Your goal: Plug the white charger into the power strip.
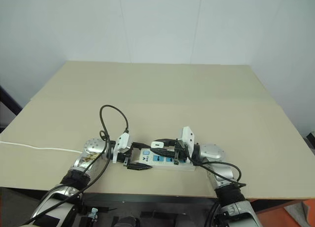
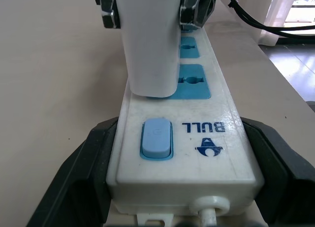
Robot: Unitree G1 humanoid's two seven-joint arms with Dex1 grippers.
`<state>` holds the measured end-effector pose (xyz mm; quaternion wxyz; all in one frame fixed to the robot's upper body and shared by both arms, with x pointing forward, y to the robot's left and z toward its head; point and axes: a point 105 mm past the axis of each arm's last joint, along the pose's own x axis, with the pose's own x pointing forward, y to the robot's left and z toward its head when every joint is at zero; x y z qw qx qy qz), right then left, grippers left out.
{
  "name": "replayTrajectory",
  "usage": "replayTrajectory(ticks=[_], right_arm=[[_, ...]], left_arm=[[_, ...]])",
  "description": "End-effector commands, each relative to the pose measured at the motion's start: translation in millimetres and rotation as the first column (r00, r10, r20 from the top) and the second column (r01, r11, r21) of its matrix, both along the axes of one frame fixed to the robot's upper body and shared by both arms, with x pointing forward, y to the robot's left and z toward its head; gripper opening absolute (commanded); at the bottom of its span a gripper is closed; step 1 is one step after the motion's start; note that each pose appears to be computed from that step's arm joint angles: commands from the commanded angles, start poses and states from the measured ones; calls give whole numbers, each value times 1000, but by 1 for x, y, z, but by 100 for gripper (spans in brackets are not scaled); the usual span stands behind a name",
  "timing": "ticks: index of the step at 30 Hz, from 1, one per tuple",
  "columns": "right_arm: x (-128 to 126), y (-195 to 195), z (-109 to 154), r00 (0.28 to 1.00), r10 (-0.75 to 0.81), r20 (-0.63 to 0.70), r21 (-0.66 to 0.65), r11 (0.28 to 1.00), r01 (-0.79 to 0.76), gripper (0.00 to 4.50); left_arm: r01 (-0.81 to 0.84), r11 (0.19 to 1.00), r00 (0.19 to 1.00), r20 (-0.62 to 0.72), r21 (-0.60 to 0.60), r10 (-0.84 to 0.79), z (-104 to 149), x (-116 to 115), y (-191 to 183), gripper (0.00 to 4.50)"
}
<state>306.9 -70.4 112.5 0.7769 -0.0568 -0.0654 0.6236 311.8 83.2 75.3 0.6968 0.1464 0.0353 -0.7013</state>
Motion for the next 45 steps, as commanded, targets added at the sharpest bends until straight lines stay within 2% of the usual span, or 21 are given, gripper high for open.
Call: replayTrajectory(ticks=[1,6,14,20,25,35,37,39,41,45], right_arm=[[4,-35,-32,991,-101,-90,-119,989,90,115],[3,-34,-36,992,-77,-95,-146,987,63,115],[-5,6,-39,992,68,-105,-209,974,-89,115],[-9,5,-52,983,88,-160,-259,957,-128,115],[-8,6,-51,982,80,-173,-252,960,-122,115],[-9,7,-45,981,78,-179,-263,957,-124,448],[-7,6,-44,982,74,-175,-268,956,-120,448],[-7,5,-43,983,70,-169,-269,956,-115,450],[-6,4,-42,985,68,-160,-270,957,-110,450],[-1,4,-34,992,48,-115,-257,963,-77,450]], left_arm=[[7,998,998,-56,55,-4,-15,-6,10,328],[0,998,999,-54,59,3,-15,-5,11,328],[-3,998,999,-53,58,6,-15,-6,11,328],[-7,998,999,-51,58,10,-14,-6,11,328],[-7,998,999,-53,57,10,-15,-6,11,328],[-18,999,999,-51,50,20,-14,-5,10,328],[-34,998,998,-56,51,36,-14,-4,10,328],[-39,998,997,-60,41,42,-10,-2,10,402],[-54,999,997,-49,-1,54,2,1,9,449],[-40,999,999,-24,-33,39,27,-1,16,449]])
